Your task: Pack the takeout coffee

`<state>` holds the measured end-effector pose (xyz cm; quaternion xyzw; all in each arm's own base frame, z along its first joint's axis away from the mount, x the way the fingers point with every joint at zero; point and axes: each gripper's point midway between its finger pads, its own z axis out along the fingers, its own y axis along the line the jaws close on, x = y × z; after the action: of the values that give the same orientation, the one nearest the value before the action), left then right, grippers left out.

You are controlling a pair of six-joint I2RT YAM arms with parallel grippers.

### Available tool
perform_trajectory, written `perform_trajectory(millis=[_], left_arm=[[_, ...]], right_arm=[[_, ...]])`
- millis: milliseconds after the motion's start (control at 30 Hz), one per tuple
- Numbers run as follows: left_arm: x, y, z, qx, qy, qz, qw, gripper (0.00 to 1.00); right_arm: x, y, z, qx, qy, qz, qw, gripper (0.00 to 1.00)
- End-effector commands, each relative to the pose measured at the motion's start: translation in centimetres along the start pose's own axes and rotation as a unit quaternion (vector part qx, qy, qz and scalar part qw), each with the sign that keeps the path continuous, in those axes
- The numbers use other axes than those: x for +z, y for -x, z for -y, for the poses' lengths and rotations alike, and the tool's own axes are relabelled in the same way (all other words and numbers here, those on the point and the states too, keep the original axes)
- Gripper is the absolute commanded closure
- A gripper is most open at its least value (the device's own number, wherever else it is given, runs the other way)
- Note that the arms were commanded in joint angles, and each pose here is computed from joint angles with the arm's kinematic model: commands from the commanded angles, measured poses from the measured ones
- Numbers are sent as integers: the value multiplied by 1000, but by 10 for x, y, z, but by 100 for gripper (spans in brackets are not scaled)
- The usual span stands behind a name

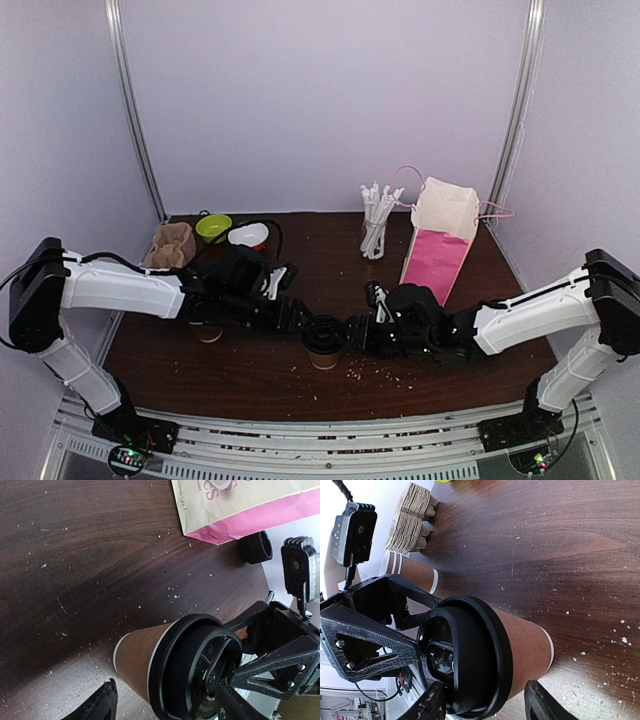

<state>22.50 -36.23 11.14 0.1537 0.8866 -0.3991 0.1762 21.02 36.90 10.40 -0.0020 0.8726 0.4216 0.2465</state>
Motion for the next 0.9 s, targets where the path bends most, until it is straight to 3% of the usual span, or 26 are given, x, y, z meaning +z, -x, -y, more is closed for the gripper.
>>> perform_trajectory(millis=[0,133,400,867], left_arm=[[2,7,6,16,-16,17,1000,35],[4,1,-1,9,-13,16,1000,45],[8,-11,-14,-1,-8,8,1000,55],[19,-36,-41,-22,5,-14,1000,62]], right_arm=[[4,-3,6,-2,-13,-11,1000,45],[4,-4,8,-2,-15,-12,1000,45],[4,-8,15,-1,-26,-15,1000,45],[9,-19,37,4,-53,-27,998,47]])
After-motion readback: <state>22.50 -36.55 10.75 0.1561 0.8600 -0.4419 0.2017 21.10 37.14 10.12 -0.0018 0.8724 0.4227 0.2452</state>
